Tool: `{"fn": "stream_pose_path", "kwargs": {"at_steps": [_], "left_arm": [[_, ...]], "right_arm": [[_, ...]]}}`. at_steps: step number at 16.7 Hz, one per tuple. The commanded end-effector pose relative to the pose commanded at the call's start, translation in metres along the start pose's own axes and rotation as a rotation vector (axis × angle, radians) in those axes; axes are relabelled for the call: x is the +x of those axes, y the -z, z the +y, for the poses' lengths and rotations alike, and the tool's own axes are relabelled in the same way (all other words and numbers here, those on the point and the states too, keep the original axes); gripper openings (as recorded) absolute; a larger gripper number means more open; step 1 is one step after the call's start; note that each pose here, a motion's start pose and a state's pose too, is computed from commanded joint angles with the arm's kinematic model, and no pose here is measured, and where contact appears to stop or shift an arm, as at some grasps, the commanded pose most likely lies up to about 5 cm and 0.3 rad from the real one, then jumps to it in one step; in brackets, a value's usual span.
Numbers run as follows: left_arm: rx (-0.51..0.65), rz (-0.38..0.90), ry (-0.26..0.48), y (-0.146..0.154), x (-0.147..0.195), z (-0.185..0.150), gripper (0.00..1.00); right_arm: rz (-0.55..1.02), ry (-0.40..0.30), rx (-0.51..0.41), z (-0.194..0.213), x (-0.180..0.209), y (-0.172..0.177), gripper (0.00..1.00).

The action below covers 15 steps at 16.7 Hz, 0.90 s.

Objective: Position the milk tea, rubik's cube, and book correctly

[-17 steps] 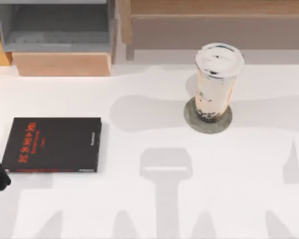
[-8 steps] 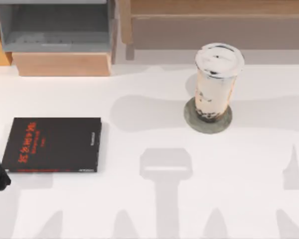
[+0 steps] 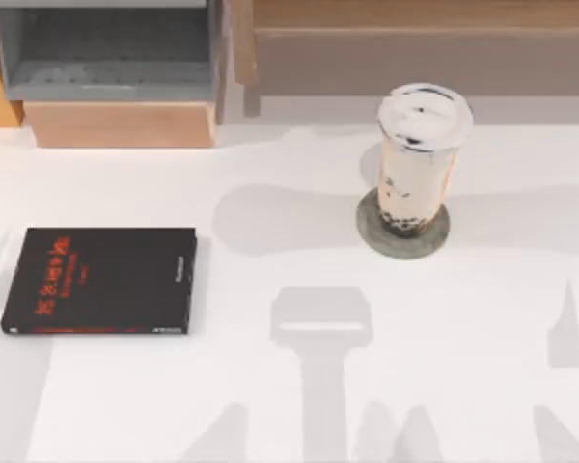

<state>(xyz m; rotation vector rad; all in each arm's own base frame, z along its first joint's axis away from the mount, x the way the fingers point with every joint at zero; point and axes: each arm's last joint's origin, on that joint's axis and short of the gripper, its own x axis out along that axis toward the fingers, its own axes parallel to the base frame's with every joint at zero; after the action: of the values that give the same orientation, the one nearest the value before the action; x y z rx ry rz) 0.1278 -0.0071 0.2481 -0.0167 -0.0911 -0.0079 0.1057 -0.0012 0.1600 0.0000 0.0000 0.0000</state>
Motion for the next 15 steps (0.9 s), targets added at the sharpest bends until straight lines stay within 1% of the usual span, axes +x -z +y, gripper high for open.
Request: {"fn": "stream_pose_path", "kwargs": {"at_steps": [3,6,8,11,13,15], "left_arm": [[-0.008,0.019,0.002,-0.034,0.047,-0.008,1.0],[-0.009,0.067,0.004,-0.046,0.114,-0.022,1.0],[-0.008,0.099,0.005,-0.039,0.163,-0.034,1.0],[-0.003,0.138,0.006,-0.012,0.228,-0.054,1.0],[-0.003,0.141,0.006,0.007,0.26,-0.067,1.0],[-0.006,0.127,0.007,0.02,0.284,-0.079,1.0]], "right_arm": [[0.0,0.0,0.0,0.0,0.0,0.0,1.0],[0.0,0.0,0.0,0.0,0.0,0.0,1.0],[0.0,0.0,0.0,0.0,0.0,0.0,1.0],[0.0,0.0,0.0,0.0,0.0,0.0,1.0],[0.0,0.0,0.0,0.0,0.0,0.0,1.0],[0.0,0.0,0.0,0.0,0.0,0.0,1.0]]}}
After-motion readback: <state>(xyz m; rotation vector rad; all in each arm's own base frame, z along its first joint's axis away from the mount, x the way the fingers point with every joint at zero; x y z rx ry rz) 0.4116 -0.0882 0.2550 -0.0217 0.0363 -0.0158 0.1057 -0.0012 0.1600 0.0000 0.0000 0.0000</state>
